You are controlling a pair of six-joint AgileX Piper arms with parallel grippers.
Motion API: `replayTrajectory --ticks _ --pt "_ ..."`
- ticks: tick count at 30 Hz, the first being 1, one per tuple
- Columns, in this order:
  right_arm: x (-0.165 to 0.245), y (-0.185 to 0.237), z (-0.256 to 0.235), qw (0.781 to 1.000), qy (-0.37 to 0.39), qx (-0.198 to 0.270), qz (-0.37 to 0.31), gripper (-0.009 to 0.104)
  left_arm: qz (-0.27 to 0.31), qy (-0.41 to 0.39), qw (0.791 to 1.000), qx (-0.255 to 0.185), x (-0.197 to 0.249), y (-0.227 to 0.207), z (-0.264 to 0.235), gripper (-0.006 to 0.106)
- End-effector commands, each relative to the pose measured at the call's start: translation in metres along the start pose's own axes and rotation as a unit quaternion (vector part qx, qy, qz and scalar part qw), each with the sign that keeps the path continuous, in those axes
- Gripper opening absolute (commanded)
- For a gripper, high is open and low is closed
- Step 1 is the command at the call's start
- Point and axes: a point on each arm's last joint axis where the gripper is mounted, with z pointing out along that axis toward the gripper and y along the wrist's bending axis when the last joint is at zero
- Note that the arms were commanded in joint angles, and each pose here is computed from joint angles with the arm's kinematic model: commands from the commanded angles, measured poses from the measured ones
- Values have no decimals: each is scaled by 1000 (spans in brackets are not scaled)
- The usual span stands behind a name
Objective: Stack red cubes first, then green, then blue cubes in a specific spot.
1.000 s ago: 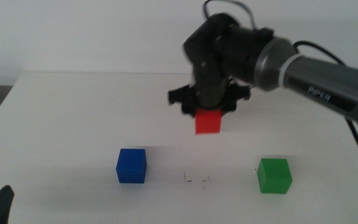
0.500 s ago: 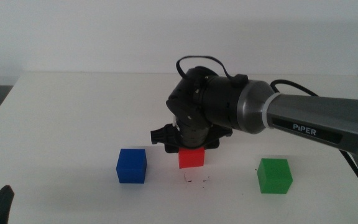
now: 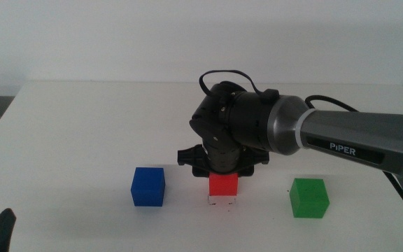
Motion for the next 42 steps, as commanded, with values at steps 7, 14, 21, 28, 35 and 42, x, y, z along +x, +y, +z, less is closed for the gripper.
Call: replayTrajectory --ticks 7,14,21,28,35,42 --pt "7 -7 8 1000 -6 13 1 6 -1 -8 1000 -1 -1 0 0 94" --pt "10 -2 7 1000 -7 3 -2 6 -1 -8 1000 -1 -1 0 0 94" --pt "12 0 7 1000 -7 1 4 6 -1 -8 1000 -1 -1 0 0 94" --pt "14 1 13 1000 -2 5 2 7 -1 -8 1000 -1 -1 0 0 94" --pt "13 0 10 1000 -5 7 -5 82 -1 -8 1000 -1 -1 0 0 94" --pt "-5 -31 -126 987 -110 -80 -83 91 -1 -8 1000 -1 -1 0 0 94"
